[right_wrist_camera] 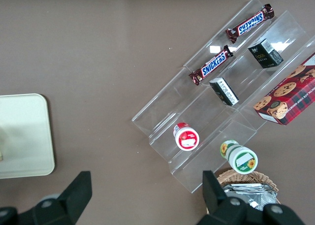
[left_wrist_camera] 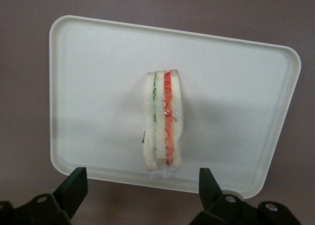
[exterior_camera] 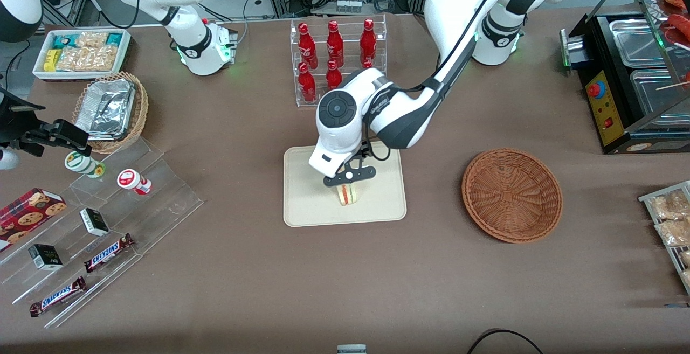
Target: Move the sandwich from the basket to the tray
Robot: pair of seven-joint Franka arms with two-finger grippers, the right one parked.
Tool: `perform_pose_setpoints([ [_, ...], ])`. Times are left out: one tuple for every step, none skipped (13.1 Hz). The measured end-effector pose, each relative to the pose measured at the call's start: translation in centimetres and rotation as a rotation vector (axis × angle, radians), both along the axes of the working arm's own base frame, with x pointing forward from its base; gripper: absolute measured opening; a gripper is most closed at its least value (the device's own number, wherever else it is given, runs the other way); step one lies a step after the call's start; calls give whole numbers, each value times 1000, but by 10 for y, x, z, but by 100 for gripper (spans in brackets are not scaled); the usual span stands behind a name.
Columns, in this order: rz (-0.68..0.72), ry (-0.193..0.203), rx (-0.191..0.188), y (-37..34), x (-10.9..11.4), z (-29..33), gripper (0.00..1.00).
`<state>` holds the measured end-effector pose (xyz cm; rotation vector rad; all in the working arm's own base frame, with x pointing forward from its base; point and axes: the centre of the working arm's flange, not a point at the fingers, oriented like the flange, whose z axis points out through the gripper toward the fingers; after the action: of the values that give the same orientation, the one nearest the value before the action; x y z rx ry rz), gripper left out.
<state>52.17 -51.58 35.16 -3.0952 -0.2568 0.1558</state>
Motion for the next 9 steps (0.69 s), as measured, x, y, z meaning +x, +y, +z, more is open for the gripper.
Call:
perform_pose_setpoints([
  [-40, 2, 18, 12, 6, 9, 100],
  [-80, 1, 34, 25, 13, 18, 100],
  [-98, 3, 48, 42, 22, 29, 100],
  [-97, 9, 60, 59, 31, 40, 100],
  [-100, 14, 71, 76, 38, 50, 100],
  [-118, 17, 70, 92, 44, 59, 100],
  [-141, 21, 66, 111, 50, 68, 100],
  [-166, 26, 66, 138, 57, 75, 100],
  [-200, 35, 64, 168, 63, 82, 100],
])
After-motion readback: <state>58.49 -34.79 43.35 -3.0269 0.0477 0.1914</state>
